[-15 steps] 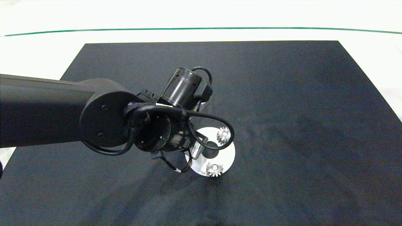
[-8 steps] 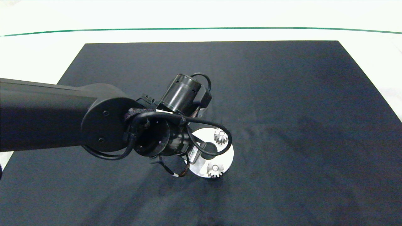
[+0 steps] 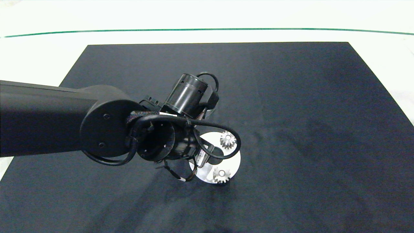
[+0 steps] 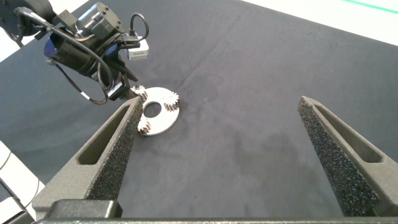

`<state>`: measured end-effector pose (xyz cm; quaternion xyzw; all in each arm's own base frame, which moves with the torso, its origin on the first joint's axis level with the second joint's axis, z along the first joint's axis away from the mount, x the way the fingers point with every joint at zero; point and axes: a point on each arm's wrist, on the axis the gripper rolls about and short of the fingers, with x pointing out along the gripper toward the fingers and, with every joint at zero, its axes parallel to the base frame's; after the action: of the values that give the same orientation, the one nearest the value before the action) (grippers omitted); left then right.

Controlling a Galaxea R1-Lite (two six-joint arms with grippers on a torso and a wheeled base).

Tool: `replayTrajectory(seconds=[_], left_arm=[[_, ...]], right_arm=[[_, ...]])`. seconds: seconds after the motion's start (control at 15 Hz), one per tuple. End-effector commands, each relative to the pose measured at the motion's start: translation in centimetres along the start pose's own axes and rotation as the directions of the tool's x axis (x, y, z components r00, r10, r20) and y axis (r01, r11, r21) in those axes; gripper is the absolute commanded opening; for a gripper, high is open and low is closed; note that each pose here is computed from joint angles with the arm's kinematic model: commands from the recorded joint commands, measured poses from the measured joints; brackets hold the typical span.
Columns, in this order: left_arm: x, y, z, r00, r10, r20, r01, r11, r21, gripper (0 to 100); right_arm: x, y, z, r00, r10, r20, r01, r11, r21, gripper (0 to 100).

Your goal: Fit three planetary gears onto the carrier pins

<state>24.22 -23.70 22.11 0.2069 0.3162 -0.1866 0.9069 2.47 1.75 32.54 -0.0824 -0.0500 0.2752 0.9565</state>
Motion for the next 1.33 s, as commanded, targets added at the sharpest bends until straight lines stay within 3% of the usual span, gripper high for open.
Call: replayTrajectory(seconds=[0.07, 0.4, 0.53, 0.6, 0.67, 0.8, 0.87, 1.07, 1.2, 1.27, 1.33], left_arm=[[-3.1, 1.7, 0.5, 0.998, 0.011, 0.068, -0.01, 1.0, -0.019, 100], [-10.8, 8.3, -1.8, 0.983, 0.129, 0.132, -0.11, 0.984, -0.143, 100], [-12.8, 11.1, -4.1, 0.967, 0.226, 0.119, -0.196, 0.956, -0.221, 100], [-13.5, 12.3, -5.3, 0.955, 0.278, 0.1, -0.245, 0.936, -0.253, 100], [-13.9, 13.6, -6.6, 0.94, 0.334, 0.064, -0.301, 0.905, -0.3, 100], [-13.6, 15.2, -8.4, 0.911, 0.412, -0.001, -0.383, 0.845, -0.373, 100], [-14.6, 15.4, -9.5, 0.894, 0.448, 0.012, -0.403, 0.816, -0.414, 100], [-17.8, 15.4, -12.4, 0.841, 0.54, 0.037, -0.46, 0.749, -0.477, 100], [-19.4, 14.6, -13.9, 0.827, 0.557, 0.072, -0.457, 0.741, -0.492, 100], [-20.5, 14.1, -14.6, 0.818, 0.566, 0.1, -0.45, 0.739, -0.502, 100], [-21.3, 13.6, -15.5, 0.81, 0.573, 0.122, -0.445, 0.738, -0.508, 100]], right_arm=[[0.2, 0.1, -0.1, 1.0, 0.002, -0.008, -0.002, 1.0, -0.004, 100], [0.5, 0.2, -0.6, 0.999, -0.002, -0.033, 0.002, 1.0, -0.009, 100], [1.1, 0.4, -1.3, 0.997, -0.018, -0.074, 0.017, 1.0, -0.017, 100], [2.2, 0.5, -1.7, 0.99, -0.063, -0.125, 0.06, 0.998, -0.031, 100], [3.9, 0.5, -2.0, 0.972, -0.143, -0.185, 0.135, 0.989, -0.057, 100], [5.5, -0.3, -2.5, 0.928, -0.279, -0.248, 0.253, 0.958, -0.131, 100], [5.3, -0.8, -2.9, 0.898, -0.349, -0.266, 0.31, 0.934, -0.178, 100], [4.9, -2.5, -4.1, 0.764, -0.566, -0.31, 0.515, 0.824, -0.235, 100], [4.3, -3.4, -5.9, 0.657, -0.677, -0.332, 0.625, 0.735, -0.263, 100], [3.5, -3.4, -6.9, 0.621, -0.716, -0.319, 0.662, 0.697, -0.276, 100], [2.6, -2.9, -7.9, 0.61, -0.735, -0.297, 0.677, 0.678, -0.287, 100]])
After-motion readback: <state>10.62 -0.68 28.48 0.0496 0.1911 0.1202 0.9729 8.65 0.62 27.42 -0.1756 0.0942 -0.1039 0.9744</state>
